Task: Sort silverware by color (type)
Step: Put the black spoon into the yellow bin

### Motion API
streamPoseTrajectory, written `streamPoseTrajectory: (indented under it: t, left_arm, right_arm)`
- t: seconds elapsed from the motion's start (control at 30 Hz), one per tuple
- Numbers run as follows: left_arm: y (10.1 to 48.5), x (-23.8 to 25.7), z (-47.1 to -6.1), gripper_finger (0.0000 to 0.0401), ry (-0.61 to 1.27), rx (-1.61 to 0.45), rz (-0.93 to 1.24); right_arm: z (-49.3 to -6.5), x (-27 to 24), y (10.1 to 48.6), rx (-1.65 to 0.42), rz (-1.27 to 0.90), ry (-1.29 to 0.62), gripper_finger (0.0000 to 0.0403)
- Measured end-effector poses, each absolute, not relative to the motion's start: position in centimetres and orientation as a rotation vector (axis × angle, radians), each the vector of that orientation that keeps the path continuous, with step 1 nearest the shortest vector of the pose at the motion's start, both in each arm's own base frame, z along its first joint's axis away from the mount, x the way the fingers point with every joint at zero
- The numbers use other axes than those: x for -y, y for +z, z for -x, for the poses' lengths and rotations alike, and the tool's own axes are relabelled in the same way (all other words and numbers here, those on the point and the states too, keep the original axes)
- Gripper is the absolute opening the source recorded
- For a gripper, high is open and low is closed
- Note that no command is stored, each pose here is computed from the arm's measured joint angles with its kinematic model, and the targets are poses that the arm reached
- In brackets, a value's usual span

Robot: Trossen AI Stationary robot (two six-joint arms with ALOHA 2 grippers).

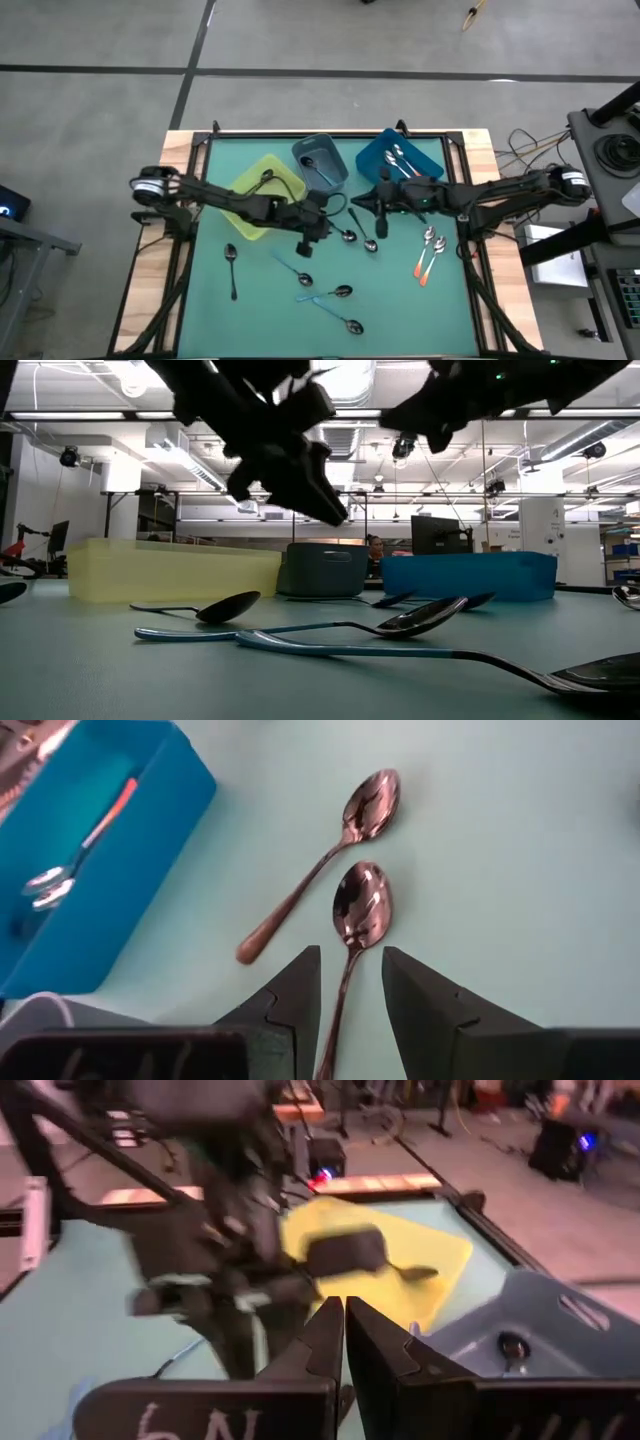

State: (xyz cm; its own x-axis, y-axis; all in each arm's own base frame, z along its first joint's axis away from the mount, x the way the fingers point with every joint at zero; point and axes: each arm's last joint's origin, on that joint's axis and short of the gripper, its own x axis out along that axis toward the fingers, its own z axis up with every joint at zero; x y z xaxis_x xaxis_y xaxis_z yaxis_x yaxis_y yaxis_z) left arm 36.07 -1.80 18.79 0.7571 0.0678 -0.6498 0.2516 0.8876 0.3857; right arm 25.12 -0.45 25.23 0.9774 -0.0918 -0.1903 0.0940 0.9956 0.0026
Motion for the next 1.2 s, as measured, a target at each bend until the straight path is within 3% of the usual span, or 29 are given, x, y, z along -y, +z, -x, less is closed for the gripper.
streamPoseTrajectory:
  t: [0.6,1.2]
  left_arm:
    - [13.6,0.1,-39.6,0.0174,-0.121,-0.879,-0.45]
    - [11.8,-2.1,-40.0,0.0167,-0.135,-0.969,-0.284]
  right_arm:
    - [-21.3,0.5,26.2,-0.087,0.077,-0.058,0.0009]
    - [-20.9,0.6,25.8,-0.097,0.105,-0.045,0.0009]
